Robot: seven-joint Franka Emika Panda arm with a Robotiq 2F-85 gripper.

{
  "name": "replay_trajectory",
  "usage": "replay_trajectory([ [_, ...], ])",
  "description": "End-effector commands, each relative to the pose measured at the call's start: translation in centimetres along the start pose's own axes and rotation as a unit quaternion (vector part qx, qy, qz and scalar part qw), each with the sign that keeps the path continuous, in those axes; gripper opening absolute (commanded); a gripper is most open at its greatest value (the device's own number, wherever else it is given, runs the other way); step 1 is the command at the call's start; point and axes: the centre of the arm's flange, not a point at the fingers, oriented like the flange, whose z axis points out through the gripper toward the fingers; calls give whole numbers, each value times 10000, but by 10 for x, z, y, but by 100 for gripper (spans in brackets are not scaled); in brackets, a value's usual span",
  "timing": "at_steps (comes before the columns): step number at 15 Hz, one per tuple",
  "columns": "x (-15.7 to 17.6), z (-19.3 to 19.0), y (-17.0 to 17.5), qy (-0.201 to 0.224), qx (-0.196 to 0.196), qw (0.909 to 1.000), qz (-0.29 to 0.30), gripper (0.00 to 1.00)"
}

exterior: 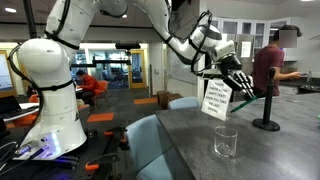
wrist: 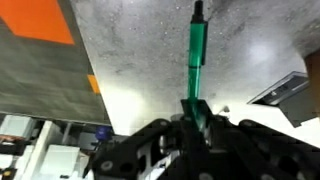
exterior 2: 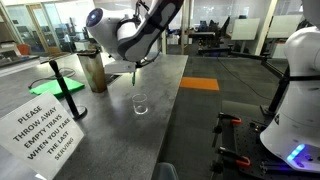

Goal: Pick up the pen from the table and put in the cup

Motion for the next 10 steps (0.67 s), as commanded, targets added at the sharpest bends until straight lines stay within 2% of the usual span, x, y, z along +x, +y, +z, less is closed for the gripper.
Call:
replay_trajectory([
  [1, -32, -9, 40, 309, 147, 9992, 221, 3],
  [6, -60, 1, 51, 820, 348, 9943, 591, 3],
  [10, -73, 16, 52, 864, 298, 9949, 421, 3],
])
